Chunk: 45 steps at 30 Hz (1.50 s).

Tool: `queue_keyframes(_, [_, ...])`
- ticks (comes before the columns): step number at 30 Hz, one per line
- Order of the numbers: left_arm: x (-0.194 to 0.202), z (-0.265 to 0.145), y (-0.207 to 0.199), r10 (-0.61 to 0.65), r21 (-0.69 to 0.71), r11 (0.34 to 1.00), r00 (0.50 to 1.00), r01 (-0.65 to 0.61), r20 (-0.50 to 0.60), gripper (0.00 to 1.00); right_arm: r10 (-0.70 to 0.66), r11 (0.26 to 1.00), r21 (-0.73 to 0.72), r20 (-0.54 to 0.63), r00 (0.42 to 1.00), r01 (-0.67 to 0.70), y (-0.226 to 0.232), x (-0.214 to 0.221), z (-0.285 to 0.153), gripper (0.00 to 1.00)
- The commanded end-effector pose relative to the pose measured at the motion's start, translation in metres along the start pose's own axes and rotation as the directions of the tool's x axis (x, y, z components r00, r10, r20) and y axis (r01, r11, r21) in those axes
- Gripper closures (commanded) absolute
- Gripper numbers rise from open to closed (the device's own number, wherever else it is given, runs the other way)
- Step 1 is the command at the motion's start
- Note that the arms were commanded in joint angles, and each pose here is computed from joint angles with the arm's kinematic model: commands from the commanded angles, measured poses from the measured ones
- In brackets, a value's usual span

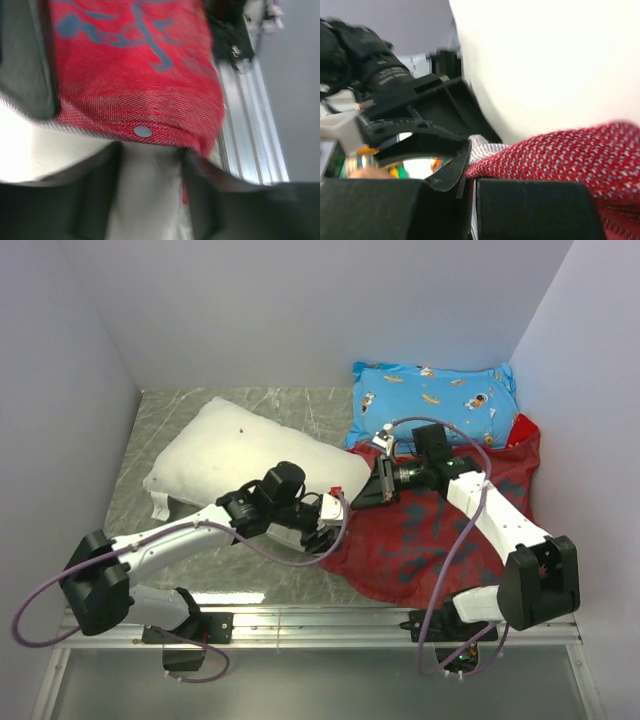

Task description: Put the pillow into the pillowcase

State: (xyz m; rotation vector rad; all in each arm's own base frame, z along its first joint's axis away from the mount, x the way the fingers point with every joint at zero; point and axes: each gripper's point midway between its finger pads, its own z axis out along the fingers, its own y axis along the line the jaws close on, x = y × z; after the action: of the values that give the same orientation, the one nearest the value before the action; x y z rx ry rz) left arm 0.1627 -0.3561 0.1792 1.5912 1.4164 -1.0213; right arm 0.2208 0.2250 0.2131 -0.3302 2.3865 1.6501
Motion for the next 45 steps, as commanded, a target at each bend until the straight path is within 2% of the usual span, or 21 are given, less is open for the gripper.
queue_keyframes(1, [0.005, -0.02, -0.037, -0.006, 0.106, 0.994, 0.998, 0.014, -0.07, 0.37, -0.094, 0.995, 0.02, -0.013, 0.995, 0.094, 0.008, 0.011, 0.007, 1.0])
queue_keyframes(3, [-0.007, -0.046, -0.019, 0.021, 0.003, 1.0, 0.998, -0.021, -0.056, 0.25, -0.159, 0.985, 0.065, -0.038, 0.987, 0.161, -0.003, 0.021, 0.008, 1.0])
queue_keyframes(5, [-0.02, -0.072, -0.004, 0.019, -0.059, 0.998, 1.0, -0.02, -0.024, 0.17, -0.19, 0.975, 0.108, -0.063, 0.98, 0.196, -0.01, 0.03, 0.004, 0.92])
queue_keyframes(6, [-0.026, -0.093, 0.016, 0.003, -0.139, 0.99, 1.0, -0.003, -0.005, 0.15, -0.215, 0.966, 0.133, -0.062, 0.975, 0.221, -0.01, 0.027, 0.002, 0.7])
queue_keyframes(8, [-0.046, -0.117, 0.033, -0.001, -0.2, 0.98, 1.0, 0.004, 0.012, 0.14, -0.263, 0.946, 0.174, -0.085, 0.961, 0.274, -0.01, 0.027, -0.009, 0.5])
queue_keyframes(9, [-0.045, -0.128, 0.051, -0.021, -0.244, 0.97, 1.0, 0.021, 0.003, 0.14, -0.32, 0.927, 0.188, -0.061, 0.946, 0.325, 0.003, 0.011, -0.017, 0.39])
queue_keyframes(10, [-0.06, -0.139, 0.066, -0.016, -0.298, 0.954, 1.0, 0.021, 0.018, 0.13, -0.319, 0.917, 0.235, -0.057, 0.946, 0.323, 0.002, 0.005, -0.028, 0.34])
queue_keyframes(11, [-0.066, -0.15, 0.085, -0.017, -0.349, 0.937, 0.999, 0.03, 0.04, 0.12, -0.413, 0.879, 0.251, -0.025, 0.91, 0.406, 0.023, -0.019, -0.039, 0.3])
queue_keyframes(14, [-0.078, -0.155, 0.129, -0.003, -0.434, 0.901, 0.999, 0.025, 0.051, 0.11, -0.435, 0.847, 0.36, 0.049, 0.899, 0.391, 0.029, -0.068, -0.064, 0.23])
queue_keyframes(15, [-0.068, -0.149, 0.145, -0.022, -0.438, 0.898, 0.999, 0.036, 0.035, 0.1, -0.479, 0.824, 0.396, 0.104, 0.871, 0.406, 0.043, -0.095, -0.076, 0.2])
queue_keyframes(17, [-0.072, -0.148, 0.169, 0.001, -0.467, 0.884, 1.0, 0.007, 0.016, 0.09, -0.443, 0.82, 0.477, 0.178, 0.879, 0.316, 0.02, -0.14, -0.084, 0.19])
queue_keyframes(18, [-0.057, -0.137, 0.185, -0.023, -0.46, 0.888, 1.0, 0.016, -0.01, 0.08, -0.467, 0.798, 0.514, 0.197, 0.862, 0.315, 0.021, -0.162, -0.089, 0.19])
queue_keyframes(20, [-0.064, -0.136, 0.203, -0.003, -0.459, 0.888, 1.0, -0.008, -0.024, 0.07, -0.389, 0.788, 0.56, 0.129, 0.912, 0.256, -0.029, -0.182, -0.076, 0.19])
queue_keyframes(21, [-0.049, -0.131, 0.215, -0.016, -0.45, 0.893, 0.998, -0.01, -0.054, 0.07, -0.429, 0.768, 0.571, 0.121, 0.895, 0.291, -0.022, -0.202, -0.08, 0.19])
queue_keyframes(22, [-0.054, -0.132, 0.222, 0.005, -0.457, 0.889, 0.998, -0.03, -0.055, 0.07, -0.349, 0.781, 0.568, 0.051, 0.936, 0.26, -0.058, -0.201, -0.066, 0.19])
queue_keyframes(24, [-0.044, -0.127, 0.235, 0.007, -0.454, 0.89, 0.998, -0.037, -0.069, 0.05, -0.373, 0.774, 0.56, 0.025, 0.928, 0.296, -0.063, -0.217, -0.062, 0.19])
queue_keyframes(25, [-0.048, -0.127, 0.239, 0.019, -0.451, 0.891, 0.997, -0.05, -0.072, 0.05, -0.341, 0.784, 0.544, -0.025, 0.94, 0.299, -0.083, -0.213, -0.053, 0.19])
queue_keyframes(30, [-0.034, -0.115, 0.249, 0.016, -0.41, 0.91, 0.995, -0.056, -0.099, 0.03, -0.344, 0.808, 0.469, -0.115, 0.932, 0.356, -0.103, -0.203, -0.033, 0.19])
queue_keyframes(36, [-0.011, -0.103, 0.248, -0.01, -0.364, 0.931, 0.991, -0.039, -0.133, 0.02, -0.338, 0.852, 0.355, -0.187, 0.922, 0.384, -0.106, -0.166, -0.017, 0.19])
queue_keyframes(42, [0.009, -0.094, 0.237, -0.028, -0.313, 0.95, 0.989, -0.02, -0.146, 0.01, -0.348, 0.873, 0.29, -0.193, 0.917, 0.392, -0.1, -0.15, -0.011, 0.19])
queue_keyframes(45, [0.012, -0.092, 0.232, -0.03, -0.296, 0.955, 0.989, -0.014, -0.143, 0.01, -0.349, 0.868, 0.312, -0.172, 0.921, 0.387, -0.101, -0.157, -0.018, 0.2])
